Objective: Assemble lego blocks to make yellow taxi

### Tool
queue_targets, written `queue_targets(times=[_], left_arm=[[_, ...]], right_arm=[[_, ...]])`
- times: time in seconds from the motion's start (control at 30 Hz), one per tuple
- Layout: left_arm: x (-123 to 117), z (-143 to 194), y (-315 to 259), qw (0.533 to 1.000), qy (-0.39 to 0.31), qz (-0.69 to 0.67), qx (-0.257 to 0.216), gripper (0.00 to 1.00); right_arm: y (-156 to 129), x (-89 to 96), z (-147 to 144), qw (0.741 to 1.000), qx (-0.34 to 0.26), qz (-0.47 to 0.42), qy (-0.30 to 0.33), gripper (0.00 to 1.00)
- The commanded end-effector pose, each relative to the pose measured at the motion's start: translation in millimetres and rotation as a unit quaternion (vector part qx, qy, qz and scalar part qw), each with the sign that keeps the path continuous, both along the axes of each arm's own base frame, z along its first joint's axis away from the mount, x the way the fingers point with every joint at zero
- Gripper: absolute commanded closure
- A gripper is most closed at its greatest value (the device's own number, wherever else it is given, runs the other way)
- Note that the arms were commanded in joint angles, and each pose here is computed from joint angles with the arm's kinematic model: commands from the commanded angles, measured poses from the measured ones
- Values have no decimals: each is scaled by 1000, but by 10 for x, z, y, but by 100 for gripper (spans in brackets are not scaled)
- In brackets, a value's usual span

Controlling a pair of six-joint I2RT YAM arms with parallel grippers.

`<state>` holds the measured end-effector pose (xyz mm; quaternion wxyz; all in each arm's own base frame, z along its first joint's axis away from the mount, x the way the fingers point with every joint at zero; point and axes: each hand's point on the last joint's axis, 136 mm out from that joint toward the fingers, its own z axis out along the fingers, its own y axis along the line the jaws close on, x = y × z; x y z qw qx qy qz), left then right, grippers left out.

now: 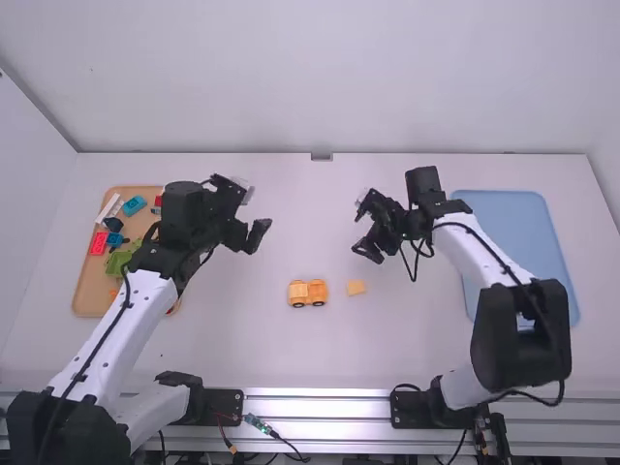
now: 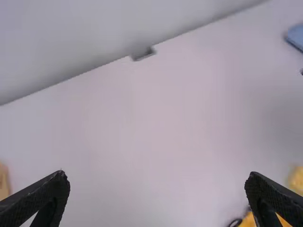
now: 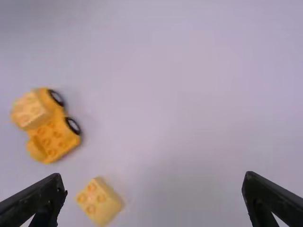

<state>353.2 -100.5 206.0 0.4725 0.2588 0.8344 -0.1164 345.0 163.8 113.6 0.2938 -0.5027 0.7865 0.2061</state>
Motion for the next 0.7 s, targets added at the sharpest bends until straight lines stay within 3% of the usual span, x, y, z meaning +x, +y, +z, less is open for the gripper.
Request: queue_targets(times=[0.0, 0.17, 0.23, 0.4, 0.53, 0.67], left_arm=[[-228, -47, -314, 988, -46, -148, 18, 1], [-603, -181, -608, 948, -100, -303, 12, 1], [-779, -289, -685, 926, -125, -357, 14, 1], [-792, -415, -698, 906, -190, -377, 41, 1], [-795, -551, -673, 925, -164, -342, 10, 1], [-899, -665, -692, 914, -181, -363, 18, 1]], right_arm=[[126, -189, 202, 993, 21, 87, -74, 1], [122, -294, 265, 993, 34, 78, -77, 1], [173, -284, 357, 987, 48, 102, -113, 1], [151, -328, 268, 989, 40, 102, -101, 1], [139, -603, -45, 974, 23, 193, -118, 1], [157, -889, -336, 950, 32, 278, -141, 1]])
